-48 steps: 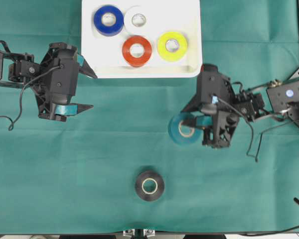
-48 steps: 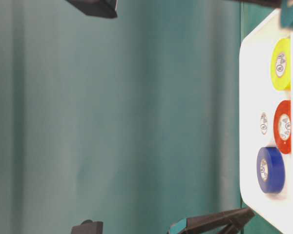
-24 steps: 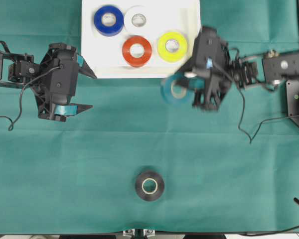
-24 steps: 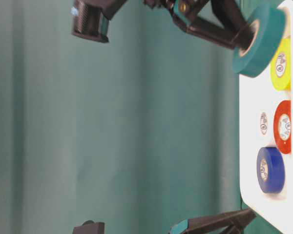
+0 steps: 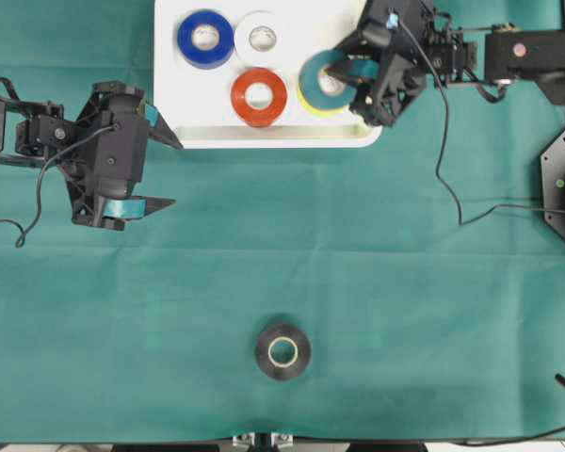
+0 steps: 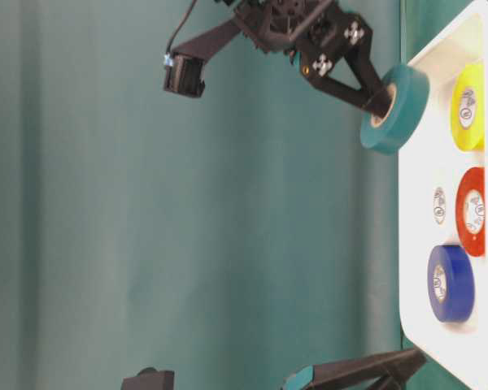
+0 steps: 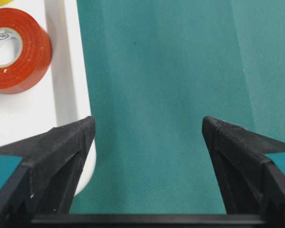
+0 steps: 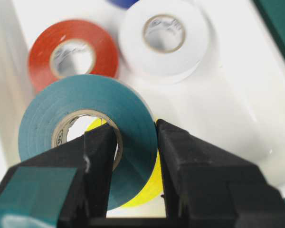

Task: Put the tape alternately from left to right into the white case.
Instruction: 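Lift the teal roll and carry it into the tray's top right, then lower the teal roll into the tray and open the right gripper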

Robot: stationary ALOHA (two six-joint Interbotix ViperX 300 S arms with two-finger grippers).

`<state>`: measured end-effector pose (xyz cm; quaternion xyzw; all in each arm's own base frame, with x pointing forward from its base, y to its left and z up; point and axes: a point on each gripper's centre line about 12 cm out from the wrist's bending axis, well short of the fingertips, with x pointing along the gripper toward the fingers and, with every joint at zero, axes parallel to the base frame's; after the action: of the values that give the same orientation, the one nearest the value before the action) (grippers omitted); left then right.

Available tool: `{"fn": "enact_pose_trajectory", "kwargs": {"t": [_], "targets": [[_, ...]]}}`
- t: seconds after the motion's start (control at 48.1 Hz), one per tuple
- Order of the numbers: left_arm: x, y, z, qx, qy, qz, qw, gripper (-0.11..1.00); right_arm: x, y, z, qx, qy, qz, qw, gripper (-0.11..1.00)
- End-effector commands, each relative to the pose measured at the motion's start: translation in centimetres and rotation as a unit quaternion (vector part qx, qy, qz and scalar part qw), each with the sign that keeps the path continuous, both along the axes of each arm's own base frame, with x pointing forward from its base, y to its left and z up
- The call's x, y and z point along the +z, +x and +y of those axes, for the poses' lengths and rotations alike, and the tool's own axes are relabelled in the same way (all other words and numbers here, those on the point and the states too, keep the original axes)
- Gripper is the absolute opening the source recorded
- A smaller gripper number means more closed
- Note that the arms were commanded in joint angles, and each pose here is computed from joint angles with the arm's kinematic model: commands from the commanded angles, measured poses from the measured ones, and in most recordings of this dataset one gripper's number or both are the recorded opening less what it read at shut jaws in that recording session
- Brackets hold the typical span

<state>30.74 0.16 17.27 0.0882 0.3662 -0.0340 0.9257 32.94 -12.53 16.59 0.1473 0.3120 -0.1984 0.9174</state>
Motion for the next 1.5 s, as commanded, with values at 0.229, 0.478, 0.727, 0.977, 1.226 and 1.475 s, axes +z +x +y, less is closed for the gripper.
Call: {"fn": "enact_pose_trajectory", "kwargs": {"t": [0.229,0.478,0.727,0.977,1.226,1.475], "targets": [[0.3,0.6,0.0,0.001,-0.002,-0.013,0.9999,0.74,-0.5,1.2,-5.1,-0.043,-0.01,-0.004,0.999,0.27],[0.1,0.7,0.0,0.001,-0.002,-0.009,1.0,0.74,-1.9,1.6,-7.6,-0.066,-0.007,0.011,0.9978,0.27],[0.0,0.6,0.0,0.0,-0.001,-0.008,1.0,0.74,-2.7,1.5,-8.0,-0.061,-0.014,0.026,0.9977,0.27],[0.1,0.7,0.0,0.0,0.0,-0.01,1.0,0.74,-3.0,1.2,-8.0,-0.067,-0.014,0.042,0.9967,0.27],[0.2,0.8,0.0,0.001,-0.002,-0.011,0.9999,0.74,-3.1,1.0,-8.1,-0.071,-0.014,0.052,0.996,0.45],[0.2,0.8,0.0,0.0,-0.001,-0.012,0.9999,0.74,-3.1,1.0,-8.0,-0.07,-0.015,0.051,0.9962,0.86]]}}
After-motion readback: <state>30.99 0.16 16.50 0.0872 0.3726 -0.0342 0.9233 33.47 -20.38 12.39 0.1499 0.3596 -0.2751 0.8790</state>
